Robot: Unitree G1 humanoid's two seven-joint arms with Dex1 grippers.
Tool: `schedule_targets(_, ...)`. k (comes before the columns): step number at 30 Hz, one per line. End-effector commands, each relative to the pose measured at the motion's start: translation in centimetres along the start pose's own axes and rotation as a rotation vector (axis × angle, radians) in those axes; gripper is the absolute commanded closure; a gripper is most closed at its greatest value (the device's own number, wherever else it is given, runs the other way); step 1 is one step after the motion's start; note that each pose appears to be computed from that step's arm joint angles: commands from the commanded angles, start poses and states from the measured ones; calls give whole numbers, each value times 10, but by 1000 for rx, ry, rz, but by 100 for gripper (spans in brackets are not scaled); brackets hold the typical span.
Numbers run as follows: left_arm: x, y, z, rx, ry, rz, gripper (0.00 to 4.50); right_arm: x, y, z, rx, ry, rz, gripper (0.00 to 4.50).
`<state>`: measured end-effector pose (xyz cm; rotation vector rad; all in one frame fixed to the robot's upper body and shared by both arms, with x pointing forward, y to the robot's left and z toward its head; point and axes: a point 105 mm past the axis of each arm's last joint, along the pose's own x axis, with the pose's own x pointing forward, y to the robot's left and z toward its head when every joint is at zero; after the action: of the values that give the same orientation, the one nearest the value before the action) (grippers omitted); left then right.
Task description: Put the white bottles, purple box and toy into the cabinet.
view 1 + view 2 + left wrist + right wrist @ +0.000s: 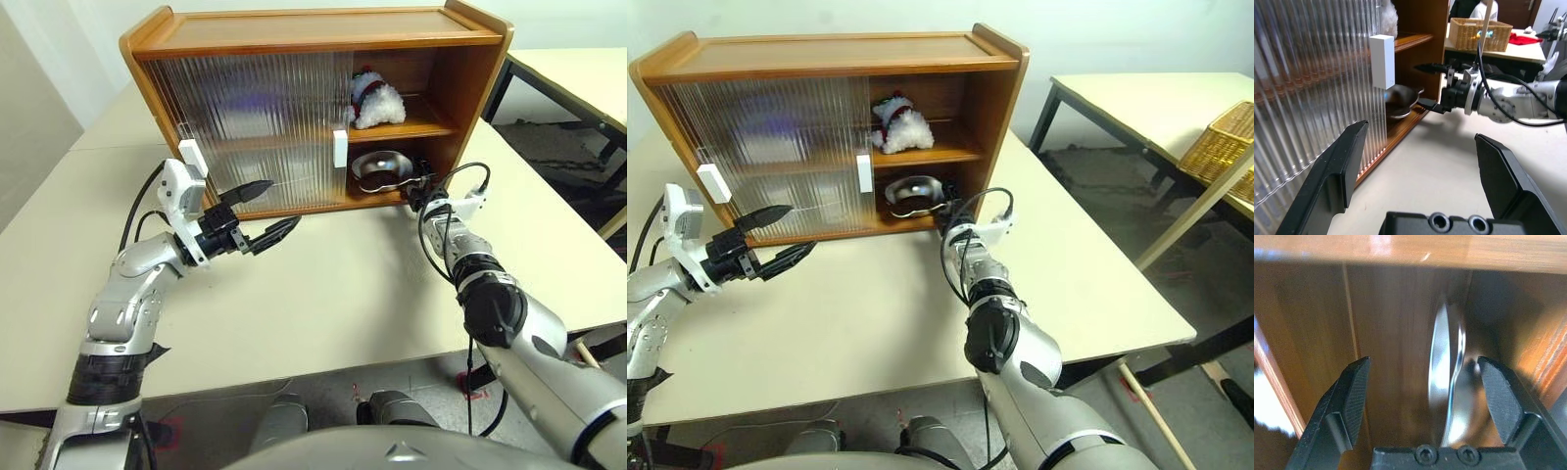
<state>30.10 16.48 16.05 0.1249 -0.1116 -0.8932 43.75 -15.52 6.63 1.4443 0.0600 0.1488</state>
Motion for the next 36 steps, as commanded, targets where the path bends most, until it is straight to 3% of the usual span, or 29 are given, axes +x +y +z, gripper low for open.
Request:
schedule_targets(1, 4, 0, -2, 0, 0, -10, 0, -7, -4, -2, -52, 46, 15, 4)
schedule_targets(6, 6, 0, -2, -1, -5, -16, 0, -14, -9, 4, -70, 48, 6, 4)
schedule_targets(10, 7, 1, -2, 1, -5, -20, 0, -23, -7, -9, -194, 192, 33, 4)
schedule_targets(15, 7, 2, -3, 1, -7, -21, 0, -54, 3, -32, -567, 408, 161, 4)
schedule_targets(20, 7, 2, -5, -2, -7, -20, 0, -80, 14, -46, -900, 518, 301, 4)
schedule_targets(23, 7, 3, -5, -2, -8, -19, 0, -89, 28, -56, -1068, 565, 406, 71)
schedule_targets(28, 7, 3, -7, -3, -7, -19, 0, -92, 56, -75, -1286, 574, 585, 254)
schedule_targets(33, 6, 2, -8, -5, -5, -18, 0, -88, 72, -97, -1384, 565, 687, 447)
schedule_targets(36, 3, 2, -8, -4, -3, -15, 0, -83, 80, -114, -1408, 554, 730, 447)
